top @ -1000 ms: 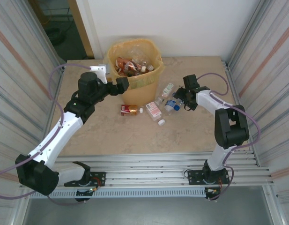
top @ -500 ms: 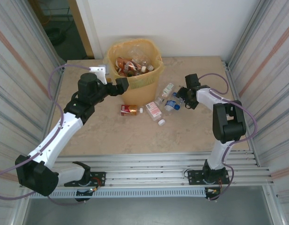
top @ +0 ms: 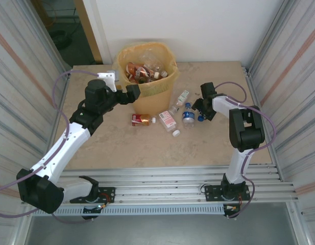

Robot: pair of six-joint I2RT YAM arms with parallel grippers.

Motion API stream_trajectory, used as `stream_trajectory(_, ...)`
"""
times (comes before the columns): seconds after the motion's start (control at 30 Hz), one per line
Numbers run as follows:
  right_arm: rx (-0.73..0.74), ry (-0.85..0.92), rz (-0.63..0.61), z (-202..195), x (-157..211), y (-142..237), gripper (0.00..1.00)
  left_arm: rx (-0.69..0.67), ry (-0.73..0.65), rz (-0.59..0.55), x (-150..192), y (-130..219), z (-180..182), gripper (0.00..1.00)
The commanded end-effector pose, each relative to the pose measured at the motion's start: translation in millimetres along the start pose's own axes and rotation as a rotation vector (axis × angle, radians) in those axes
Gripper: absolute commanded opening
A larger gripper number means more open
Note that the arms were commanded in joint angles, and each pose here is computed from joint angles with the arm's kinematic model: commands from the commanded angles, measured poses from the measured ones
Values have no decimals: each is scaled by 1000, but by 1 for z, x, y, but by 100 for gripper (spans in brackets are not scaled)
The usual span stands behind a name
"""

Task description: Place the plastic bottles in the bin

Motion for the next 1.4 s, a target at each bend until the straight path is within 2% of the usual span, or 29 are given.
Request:
stream_trajectory(0.0,26,13,7,-2,-4,-3,72,-5,9,-34,-3,2,0,99)
stream_trajectory(0.47,49,86,-35,-8,1,13,44,-9,13,-39,-3,3,1,99)
stream_trajectory(0.73,45,146,-100,-6,10,40,34,0,18,-49,-7,3,1,99)
stream_trajectory(0.93,4,229,-195,5,23,76,30,36,25,-48,-10,2,-4,99)
stream_trajectory(1.13,-149,325,-302,20,40,126,26,84,31,-58,-13,2,-11,99)
stream_trajectory(1.37,-468,457,-448,29,69,199,28,198,6,-64,-20,-3,-38,99)
Point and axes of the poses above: each hand's point on the last joint's axis, 136 mm out from that joint toward the fingers, its own y axis back along the fingers, its own z axis along the line the jaws close on, x = y × z, the point moved 9 cm from there along y, back along the fingers, and after that the axes turned 8 degrees about -y, right-handed, at the moved point
